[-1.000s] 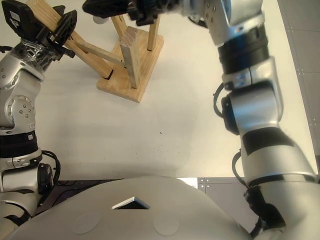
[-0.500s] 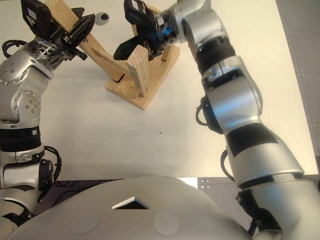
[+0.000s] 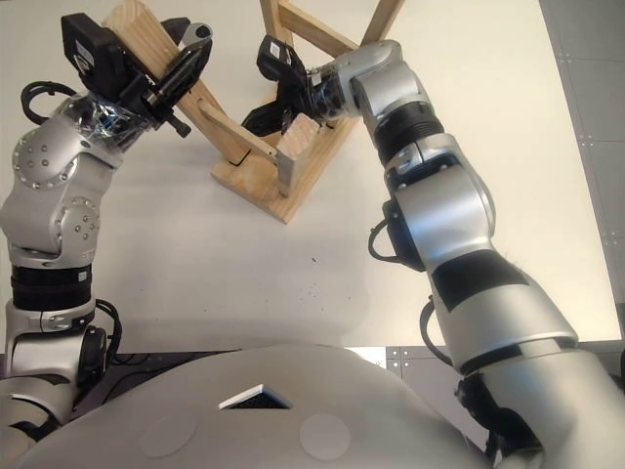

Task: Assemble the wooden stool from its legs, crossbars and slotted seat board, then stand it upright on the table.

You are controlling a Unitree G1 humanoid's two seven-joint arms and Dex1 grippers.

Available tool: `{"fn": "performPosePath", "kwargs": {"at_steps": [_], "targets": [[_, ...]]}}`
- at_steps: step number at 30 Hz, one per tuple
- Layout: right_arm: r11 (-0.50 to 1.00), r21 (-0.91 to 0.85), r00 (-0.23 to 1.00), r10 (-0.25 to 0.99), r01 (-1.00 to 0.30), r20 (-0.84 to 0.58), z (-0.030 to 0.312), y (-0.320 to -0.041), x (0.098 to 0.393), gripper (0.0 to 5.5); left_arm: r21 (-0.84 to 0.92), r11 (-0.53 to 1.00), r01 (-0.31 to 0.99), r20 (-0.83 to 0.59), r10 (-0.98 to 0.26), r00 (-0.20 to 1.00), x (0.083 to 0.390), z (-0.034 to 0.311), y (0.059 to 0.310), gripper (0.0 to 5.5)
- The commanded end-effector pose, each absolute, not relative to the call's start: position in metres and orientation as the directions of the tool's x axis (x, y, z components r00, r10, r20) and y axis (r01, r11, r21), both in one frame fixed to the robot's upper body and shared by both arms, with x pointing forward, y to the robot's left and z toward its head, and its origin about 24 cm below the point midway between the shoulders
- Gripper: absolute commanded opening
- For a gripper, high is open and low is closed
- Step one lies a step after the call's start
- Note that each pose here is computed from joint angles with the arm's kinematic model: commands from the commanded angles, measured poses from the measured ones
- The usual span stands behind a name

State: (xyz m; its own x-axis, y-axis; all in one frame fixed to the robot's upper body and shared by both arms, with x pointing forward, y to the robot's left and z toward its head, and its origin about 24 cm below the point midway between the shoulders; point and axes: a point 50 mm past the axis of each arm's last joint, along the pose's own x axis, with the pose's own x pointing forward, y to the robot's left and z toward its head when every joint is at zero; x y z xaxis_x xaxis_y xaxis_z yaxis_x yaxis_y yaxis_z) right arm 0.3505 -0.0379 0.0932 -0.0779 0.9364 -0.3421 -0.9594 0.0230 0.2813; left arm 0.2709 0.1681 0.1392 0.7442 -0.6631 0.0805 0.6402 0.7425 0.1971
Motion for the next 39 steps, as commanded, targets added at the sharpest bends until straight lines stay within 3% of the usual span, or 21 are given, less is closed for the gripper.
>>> {"fn": "performPosePath", "kwargs": {"at_steps": [1, 6, 12, 16, 19, 20, 22, 24, 25, 26, 29, 32, 35, 39], "targets": [[0.078, 0.243, 0.017, 0.97, -0.967, -0.243, 0.118, -0.046, 0.362, 0.0, 0.133, 0.681, 0.72, -0.224, -0.687, 0.691, 0.263, 0.085, 0.165, 1.88], [0.099, 0.228, 0.078, 0.992, -0.969, -0.103, 0.147, -0.074, 0.366, 0.0, 0.132, 0.716, 0.686, -0.133, -0.673, 0.728, 0.27, 0.102, 0.173, 2.48], [0.057, 0.182, 0.073, 0.994, -0.982, 0.081, 0.193, -0.109, 0.333, 0.0, 0.142, 0.782, 0.608, 0.273, -0.621, 0.735, 0.271, 0.169, 0.198, 2.48], [0.021, 0.139, 0.069, 0.935, -0.99, 0.348, 0.245, -0.139, 0.314, 0.0, 0.083, 0.839, 0.539, 0.439, -0.516, 0.736, 0.268, 0.196, 0.221, 2.48], [0.304, 0.097, 0.305, 0.775, -0.948, 0.553, 0.295, -0.186, 0.328, 0.0, -0.128, 0.879, 0.46, 0.548, -0.324, 0.771, 0.271, 0.214, 0.247, 2.48], [0.424, 0.133, 0.413, 0.683, -0.896, 0.603, 0.305, -0.204, 0.337, 0.0, -0.193, 0.882, 0.429, 0.508, -0.285, 0.813, 0.274, 0.209, 0.256, 2.48], [0.609, 0.288, 0.615, 0.435, -0.739, 0.658, 0.31, -0.241, 0.356, 0.0, -0.313, 0.859, 0.406, 0.234, -0.345, 0.909, 0.283, 0.174, 0.268, 2.48], [0.772, 0.369, 0.801, 0.286, -0.517, 0.525, 0.278, -0.26, 0.379, 0.0, -0.366, 0.887, 0.282, -0.081, -0.332, 0.94, 0.286, 0.133, 0.279, 2.26], [0.856, 0.313, 0.869, 0.265, -0.412, 0.418, 0.257, -0.26, 0.387, 0.0, -0.352, 0.91, 0.22, -0.205, -0.304, 0.93, 0.286, 0.116, 0.282, 1.99], [0.936, 0.131, 0.922, 0.283, -0.325, 0.266, 0.226, -0.251, 0.394, 0.0, -0.333, 0.928, 0.169, -0.322, -0.28, 0.905, 0.284, 0.096, 0.281, 1.87], [0.866, -0.236, 0.898, 0.43, -0.44, -0.097, 0.135, -0.209, 0.393, 0.0, -0.334, 0.921, 0.2, -0.487, -0.351, 0.8, 0.271, 0.057, 0.25, 1.36], [0.736, -0.296, 0.789, 0.529, -0.609, -0.312, 0.074, -0.178, 0.376, 0.0, -0.392, 0.898, 0.2, -0.516, -0.395, 0.76, 0.273, 0.041, 0.215, 0.75], [0.546, -0.221, 0.588, 0.724, -0.808, -0.361, 0.05, -0.142, 0.358, 0.0, -0.39, 0.909, 0.147, -0.487, -0.339, 0.805, 0.293, 0.037, 0.181, 0.6], [0.351, -0.156, 0.384, 0.829, -0.923, -0.406, 0.045, -0.14, 0.34, 0.0, -0.362, 0.93, 0.065, -0.468, -0.241, 0.85, 0.324, 0.039, 0.161, 0.6]]}}
